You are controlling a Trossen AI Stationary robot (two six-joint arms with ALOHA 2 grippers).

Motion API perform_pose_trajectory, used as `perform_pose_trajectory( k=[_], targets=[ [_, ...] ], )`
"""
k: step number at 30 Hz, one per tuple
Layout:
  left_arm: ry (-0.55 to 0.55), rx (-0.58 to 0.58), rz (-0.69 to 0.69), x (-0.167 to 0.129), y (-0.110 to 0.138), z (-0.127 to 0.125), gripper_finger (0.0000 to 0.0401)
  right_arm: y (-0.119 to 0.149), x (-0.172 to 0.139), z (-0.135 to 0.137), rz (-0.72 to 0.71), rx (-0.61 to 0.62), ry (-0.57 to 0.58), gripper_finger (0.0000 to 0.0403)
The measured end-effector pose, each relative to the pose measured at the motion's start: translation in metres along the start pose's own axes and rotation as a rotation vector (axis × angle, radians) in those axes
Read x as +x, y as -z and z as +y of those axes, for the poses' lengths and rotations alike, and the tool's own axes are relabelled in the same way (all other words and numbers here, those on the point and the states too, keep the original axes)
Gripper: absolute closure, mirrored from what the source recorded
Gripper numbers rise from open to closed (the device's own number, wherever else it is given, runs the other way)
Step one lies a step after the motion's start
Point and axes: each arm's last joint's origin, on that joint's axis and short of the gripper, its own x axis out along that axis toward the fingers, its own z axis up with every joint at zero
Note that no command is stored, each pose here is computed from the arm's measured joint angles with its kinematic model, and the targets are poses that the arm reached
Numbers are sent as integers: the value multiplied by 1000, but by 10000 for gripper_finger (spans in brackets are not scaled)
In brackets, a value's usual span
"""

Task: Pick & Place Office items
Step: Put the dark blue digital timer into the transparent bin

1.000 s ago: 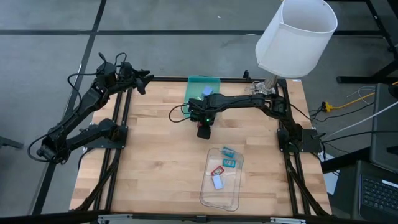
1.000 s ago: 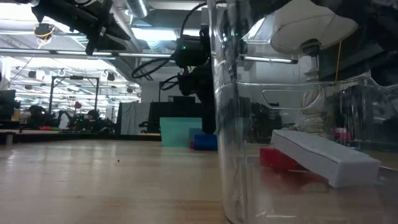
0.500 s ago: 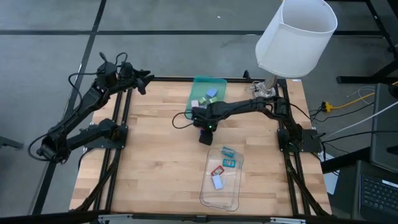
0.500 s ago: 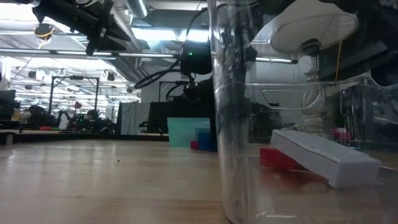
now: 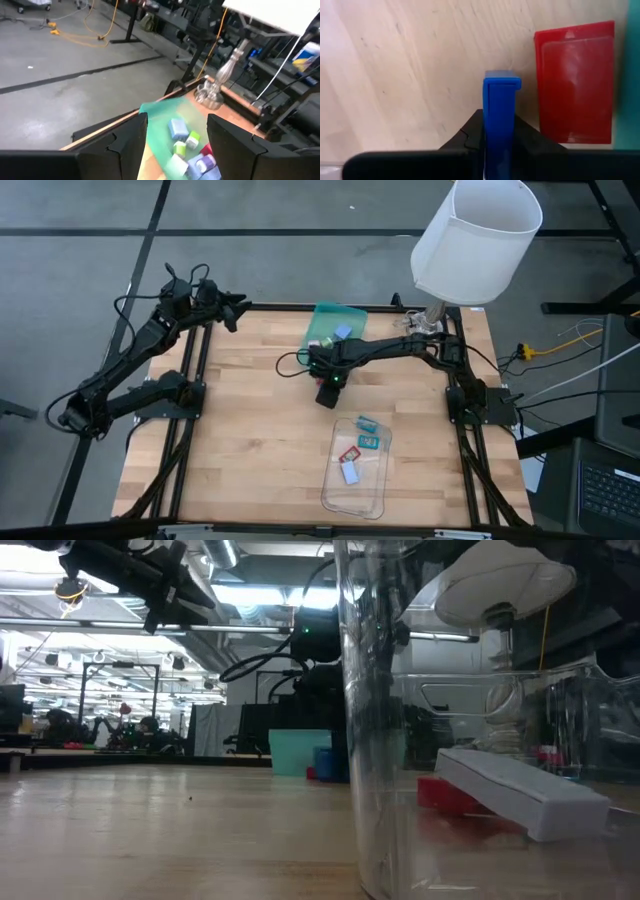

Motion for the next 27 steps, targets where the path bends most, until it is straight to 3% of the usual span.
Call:
perform_pose_trajectory(
  k=[5, 13, 18, 27],
  targets=[
    [43, 10, -71, 1, -7, -6, 198, -21, -23, 12, -75, -22, -98, 360],
    [73, 0, -144, 0, -14, -9, 198, -50, -114, 47, -324, -130, -215, 360],
    [71, 4, -142, 0, -14, -9, 198, -38, -168, 60, -352, -191, -190, 360],
    [68, 11, -133, 0, -13, -8, 198, 16, -197, 74, -161, -229, -101, 360]
  ],
)
